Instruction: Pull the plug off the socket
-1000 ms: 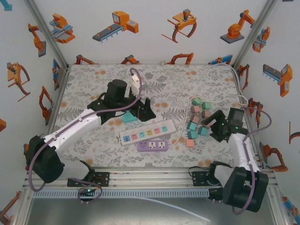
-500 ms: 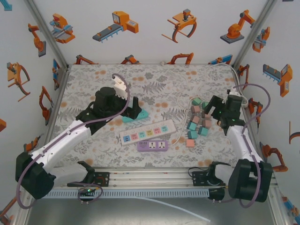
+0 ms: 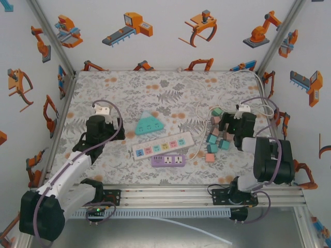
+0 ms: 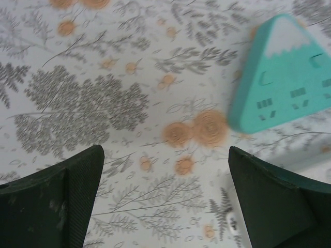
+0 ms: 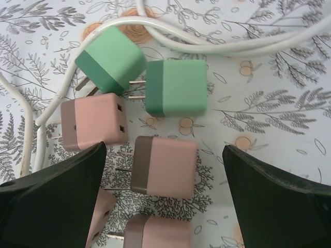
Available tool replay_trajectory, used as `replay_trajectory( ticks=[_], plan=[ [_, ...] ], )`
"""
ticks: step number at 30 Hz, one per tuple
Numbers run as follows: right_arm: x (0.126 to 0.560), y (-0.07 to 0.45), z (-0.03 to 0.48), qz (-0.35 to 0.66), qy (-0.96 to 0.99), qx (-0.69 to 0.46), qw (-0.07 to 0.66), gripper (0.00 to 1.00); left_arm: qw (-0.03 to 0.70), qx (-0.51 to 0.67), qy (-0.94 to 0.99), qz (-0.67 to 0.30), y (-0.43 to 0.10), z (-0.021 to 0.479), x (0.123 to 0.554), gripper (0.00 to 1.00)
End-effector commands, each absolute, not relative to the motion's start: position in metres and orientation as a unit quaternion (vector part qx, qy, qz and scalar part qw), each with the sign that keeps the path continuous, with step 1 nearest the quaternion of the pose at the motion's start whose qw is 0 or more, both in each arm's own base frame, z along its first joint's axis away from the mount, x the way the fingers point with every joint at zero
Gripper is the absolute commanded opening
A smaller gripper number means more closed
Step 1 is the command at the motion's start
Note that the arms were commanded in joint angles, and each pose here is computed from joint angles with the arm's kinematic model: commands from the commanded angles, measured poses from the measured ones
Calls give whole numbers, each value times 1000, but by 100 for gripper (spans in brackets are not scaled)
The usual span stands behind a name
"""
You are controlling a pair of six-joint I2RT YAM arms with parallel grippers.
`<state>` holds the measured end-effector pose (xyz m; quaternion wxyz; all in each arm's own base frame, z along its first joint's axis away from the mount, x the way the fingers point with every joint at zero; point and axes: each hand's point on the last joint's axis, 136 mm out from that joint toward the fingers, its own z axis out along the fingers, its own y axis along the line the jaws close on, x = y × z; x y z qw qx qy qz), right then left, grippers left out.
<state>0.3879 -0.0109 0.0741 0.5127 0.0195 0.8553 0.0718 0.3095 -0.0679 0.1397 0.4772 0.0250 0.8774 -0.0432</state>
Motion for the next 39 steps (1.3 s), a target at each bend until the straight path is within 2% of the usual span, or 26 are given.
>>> replay_trajectory(
  ticks=[1, 4, 6, 7, 10, 16, 20, 22, 27, 31, 33, 35, 39],
  plan=[
    [390, 2, 93, 78, 815, -30, 573, 84, 503, 7, 864, 2, -40, 146, 318, 97],
    [392, 1, 92, 76, 814, -30, 576, 88, 521, 42, 852, -7, -36, 145, 329, 97],
    [393, -1, 93, 72, 813, -23, 578, 99, 525, 38, 850, 3, -26, 137, 334, 97],
    [392, -1, 93, 70, 813, -23, 577, 99, 522, 22, 853, 6, -17, 129, 335, 97],
    [392, -1, 92, 69, 814, -23, 577, 99, 528, -12, 849, -15, -3, 113, 341, 97],
    [392, 0, 93, 73, 812, -25, 578, 99, 572, -41, 815, -85, 7, 119, 377, 97],
    [392, 0, 93, 73, 812, -26, 578, 99, 558, 31, 820, -123, -17, 104, 397, 97],
    [392, 1, 93, 73, 812, -26, 579, 99, 529, 32, 842, -104, -18, 97, 402, 97],
    [392, -1, 93, 70, 813, -22, 578, 99, 533, 31, 839, -100, -18, 97, 403, 97],
    [392, -1, 93, 71, 812, -23, 578, 99, 540, -26, 841, -8, 3, 89, 400, 97],
    [392, -1, 93, 71, 812, -22, 579, 99, 573, -19, 819, -13, 0, 90, 400, 97],
    [392, -1, 94, 71, 812, -23, 579, 99, 547, -22, 837, -8, 2, 85, 398, 97],
    [392, -1, 93, 71, 812, -23, 579, 99, 558, -19, 830, -7, 1, 89, 398, 97]
  ],
)
